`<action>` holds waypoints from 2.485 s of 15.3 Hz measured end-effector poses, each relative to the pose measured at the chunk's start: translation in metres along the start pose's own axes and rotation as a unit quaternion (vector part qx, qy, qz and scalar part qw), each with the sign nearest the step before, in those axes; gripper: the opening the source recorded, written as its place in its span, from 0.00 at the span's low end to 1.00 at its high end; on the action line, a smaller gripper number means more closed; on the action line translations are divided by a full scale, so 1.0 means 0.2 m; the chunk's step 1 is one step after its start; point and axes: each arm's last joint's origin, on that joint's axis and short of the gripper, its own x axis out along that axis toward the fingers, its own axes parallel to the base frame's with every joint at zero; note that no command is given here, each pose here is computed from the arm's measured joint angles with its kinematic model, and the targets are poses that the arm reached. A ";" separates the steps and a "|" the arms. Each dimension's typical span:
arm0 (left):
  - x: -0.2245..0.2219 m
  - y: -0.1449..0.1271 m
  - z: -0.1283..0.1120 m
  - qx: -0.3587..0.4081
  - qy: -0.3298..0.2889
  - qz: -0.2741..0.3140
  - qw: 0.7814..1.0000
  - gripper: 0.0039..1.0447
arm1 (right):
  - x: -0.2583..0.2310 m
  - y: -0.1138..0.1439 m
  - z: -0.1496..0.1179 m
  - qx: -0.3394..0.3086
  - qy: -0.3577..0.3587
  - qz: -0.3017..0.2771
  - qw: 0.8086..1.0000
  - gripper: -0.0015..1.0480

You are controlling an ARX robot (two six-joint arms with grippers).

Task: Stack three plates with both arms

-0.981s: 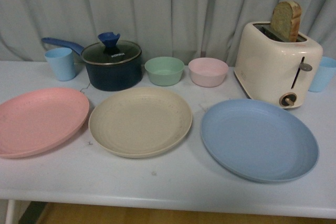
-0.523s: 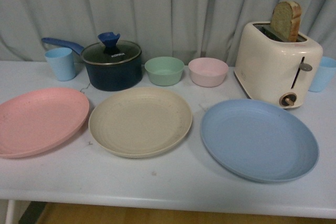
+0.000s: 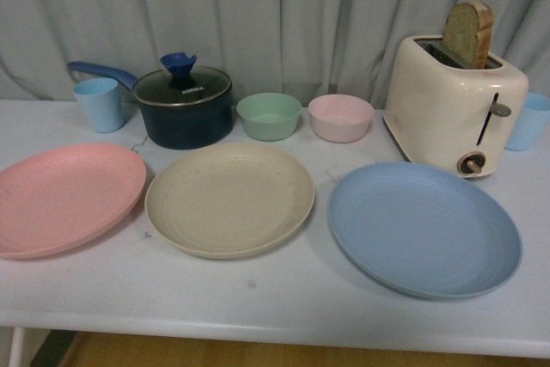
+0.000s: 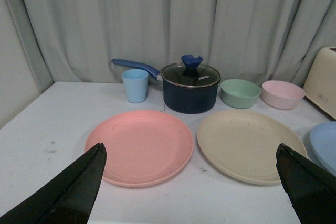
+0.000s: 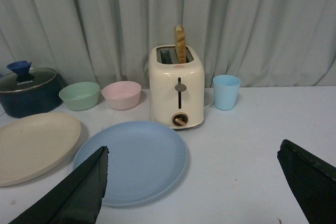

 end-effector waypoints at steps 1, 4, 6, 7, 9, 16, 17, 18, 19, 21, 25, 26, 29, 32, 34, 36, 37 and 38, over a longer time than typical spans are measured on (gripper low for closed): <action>0.00 0.00 0.00 0.000 0.000 0.000 1.000 0.94 | 0.00 0.00 0.00 0.000 0.000 0.000 1.000 0.94; 0.00 0.00 0.00 0.000 0.000 0.000 1.000 0.94 | 0.00 0.00 0.00 0.000 0.000 0.000 1.000 0.94; 0.00 0.00 0.00 0.000 0.000 0.000 1.000 0.94 | 0.00 0.00 0.00 0.000 0.000 0.000 1.000 0.94; 0.00 0.00 0.00 0.000 0.000 0.000 1.000 0.94 | 0.00 0.00 0.00 0.000 0.000 0.000 1.000 0.94; 0.00 0.00 0.00 0.000 0.000 0.000 1.000 0.94 | 0.00 0.00 0.00 0.000 0.000 0.000 1.000 0.94; 0.00 0.00 0.00 0.000 0.000 0.000 1.000 0.94 | 0.00 0.00 0.00 0.000 0.000 0.000 1.000 0.94; 0.00 0.00 0.00 0.000 0.000 0.000 1.000 0.94 | 0.00 0.00 0.00 0.000 0.000 0.000 1.000 0.94; 0.00 0.00 0.00 0.000 0.000 0.000 1.000 0.94 | 0.00 0.00 0.00 0.000 0.000 0.000 1.000 0.94; 0.00 0.00 0.00 0.000 0.000 0.000 1.000 0.94 | 0.00 0.00 0.00 0.000 0.000 0.000 1.000 0.94; 0.00 0.00 0.00 0.000 0.000 0.000 1.000 0.94 | 0.00 0.00 0.00 0.000 0.000 0.000 1.000 0.94; 0.00 0.00 0.00 0.000 0.000 0.000 1.000 0.94 | 0.00 0.00 0.00 0.000 0.000 0.000 1.000 0.94; 0.00 0.00 0.00 0.000 0.000 0.000 1.000 0.94 | 0.00 0.00 0.00 0.000 0.000 0.000 1.000 0.94; 0.00 0.00 0.00 0.000 0.000 0.000 1.000 0.94 | 0.00 0.00 0.00 0.000 0.000 0.000 1.000 0.94; 0.00 0.00 0.00 0.000 0.000 0.000 1.000 0.94 | 0.00 0.00 0.00 0.000 0.000 0.000 1.000 0.94; 0.00 0.00 0.00 0.000 0.000 0.000 1.000 0.94 | 0.00 0.00 0.00 0.000 0.000 0.000 1.000 0.94; 0.00 0.00 0.00 0.000 0.000 0.000 1.000 0.94 | 0.00 0.00 0.00 0.000 0.000 0.000 1.000 0.94; 0.00 0.00 0.00 0.000 0.000 0.000 1.000 0.94 | 0.00 0.00 0.00 0.000 0.000 0.000 1.000 0.94; 0.00 0.00 0.00 0.000 0.000 0.000 1.000 0.94 | 0.00 0.00 0.00 0.000 0.000 0.000 1.000 0.94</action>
